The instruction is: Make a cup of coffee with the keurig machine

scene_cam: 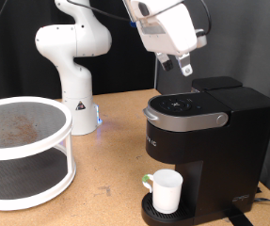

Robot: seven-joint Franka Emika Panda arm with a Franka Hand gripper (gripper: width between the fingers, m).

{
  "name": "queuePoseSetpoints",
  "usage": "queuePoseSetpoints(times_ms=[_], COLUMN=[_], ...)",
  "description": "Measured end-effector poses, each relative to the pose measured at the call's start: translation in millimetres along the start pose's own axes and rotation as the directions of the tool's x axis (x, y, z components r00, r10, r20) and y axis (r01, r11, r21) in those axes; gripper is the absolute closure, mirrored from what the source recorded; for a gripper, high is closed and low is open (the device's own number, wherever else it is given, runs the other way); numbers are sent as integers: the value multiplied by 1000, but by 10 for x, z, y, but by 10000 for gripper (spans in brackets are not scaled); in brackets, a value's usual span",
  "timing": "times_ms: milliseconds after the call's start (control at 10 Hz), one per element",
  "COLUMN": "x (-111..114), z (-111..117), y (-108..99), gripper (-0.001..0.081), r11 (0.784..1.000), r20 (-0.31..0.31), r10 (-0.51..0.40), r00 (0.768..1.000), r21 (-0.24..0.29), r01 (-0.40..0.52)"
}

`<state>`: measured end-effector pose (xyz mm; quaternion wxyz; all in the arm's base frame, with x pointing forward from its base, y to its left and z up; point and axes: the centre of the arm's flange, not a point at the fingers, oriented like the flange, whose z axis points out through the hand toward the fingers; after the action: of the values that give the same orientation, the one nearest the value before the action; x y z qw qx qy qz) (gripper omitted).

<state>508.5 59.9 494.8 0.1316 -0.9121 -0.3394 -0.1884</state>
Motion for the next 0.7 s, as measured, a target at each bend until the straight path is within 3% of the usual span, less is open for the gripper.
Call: queuePoseSetpoints(times_ms=[200,300,400,600,700], x=[3,0,-9,-43,-70], z=[72,106,142,239,309], y=[19,31,42,58,64], gripper=[37,217,217,562,562], r11=[1000,1000,1000,999,998], r20=[13,18,23,41,57], r10=[-4,-11,-20,-35,-44], r00=[1000,1000,1000,999,997], r21=[6,10,15,36,54], r01=[4,11,20,33,41])
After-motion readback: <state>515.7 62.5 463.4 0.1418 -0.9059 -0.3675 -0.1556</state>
